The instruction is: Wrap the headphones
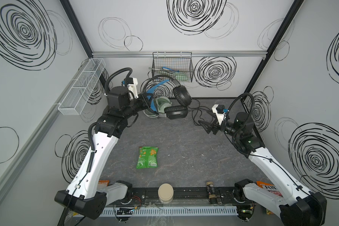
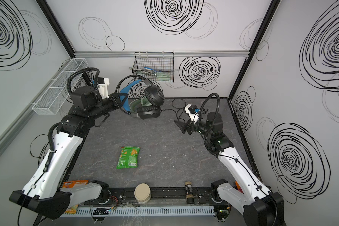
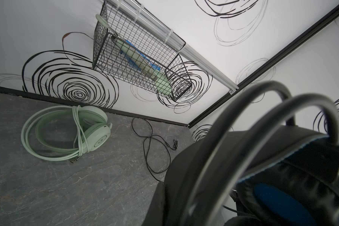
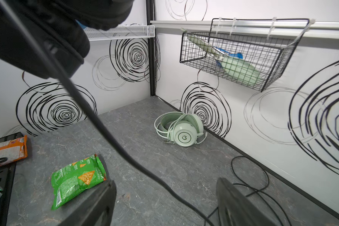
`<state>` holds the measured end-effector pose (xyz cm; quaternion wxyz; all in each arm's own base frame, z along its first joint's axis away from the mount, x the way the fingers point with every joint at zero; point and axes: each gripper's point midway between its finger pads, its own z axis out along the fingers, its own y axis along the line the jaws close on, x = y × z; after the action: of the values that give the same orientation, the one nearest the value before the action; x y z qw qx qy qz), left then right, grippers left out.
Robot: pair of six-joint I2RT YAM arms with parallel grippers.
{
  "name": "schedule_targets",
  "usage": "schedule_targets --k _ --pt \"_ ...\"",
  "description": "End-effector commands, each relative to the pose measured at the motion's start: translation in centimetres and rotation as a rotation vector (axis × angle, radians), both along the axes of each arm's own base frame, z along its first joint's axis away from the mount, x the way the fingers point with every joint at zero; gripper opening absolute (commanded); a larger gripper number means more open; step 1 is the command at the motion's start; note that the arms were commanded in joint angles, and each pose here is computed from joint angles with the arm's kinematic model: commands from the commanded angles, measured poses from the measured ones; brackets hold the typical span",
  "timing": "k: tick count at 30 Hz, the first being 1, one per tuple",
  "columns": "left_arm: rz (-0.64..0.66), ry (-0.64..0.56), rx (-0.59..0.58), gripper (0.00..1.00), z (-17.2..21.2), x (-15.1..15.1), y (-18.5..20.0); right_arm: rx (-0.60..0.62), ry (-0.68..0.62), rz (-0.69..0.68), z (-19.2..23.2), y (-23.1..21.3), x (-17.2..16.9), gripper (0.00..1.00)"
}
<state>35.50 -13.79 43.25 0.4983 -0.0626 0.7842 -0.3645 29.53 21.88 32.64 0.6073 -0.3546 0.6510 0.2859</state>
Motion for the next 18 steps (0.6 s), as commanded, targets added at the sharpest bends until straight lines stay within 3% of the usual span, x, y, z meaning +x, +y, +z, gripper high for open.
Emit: schedule_targets --k 1,18 --pt "-0.047 -0.147 -0.116 0.00 5.4 -1.3 -0.3 0.021 -0.075 0.041 1.2 1.5 -0.5 0.82" --pt "-0.195 -0.305 -0.227 0.00 10.0 -5.2 -1.5 0.072 -0.055 -0.010 1.1 1.9 1.1 0.75"
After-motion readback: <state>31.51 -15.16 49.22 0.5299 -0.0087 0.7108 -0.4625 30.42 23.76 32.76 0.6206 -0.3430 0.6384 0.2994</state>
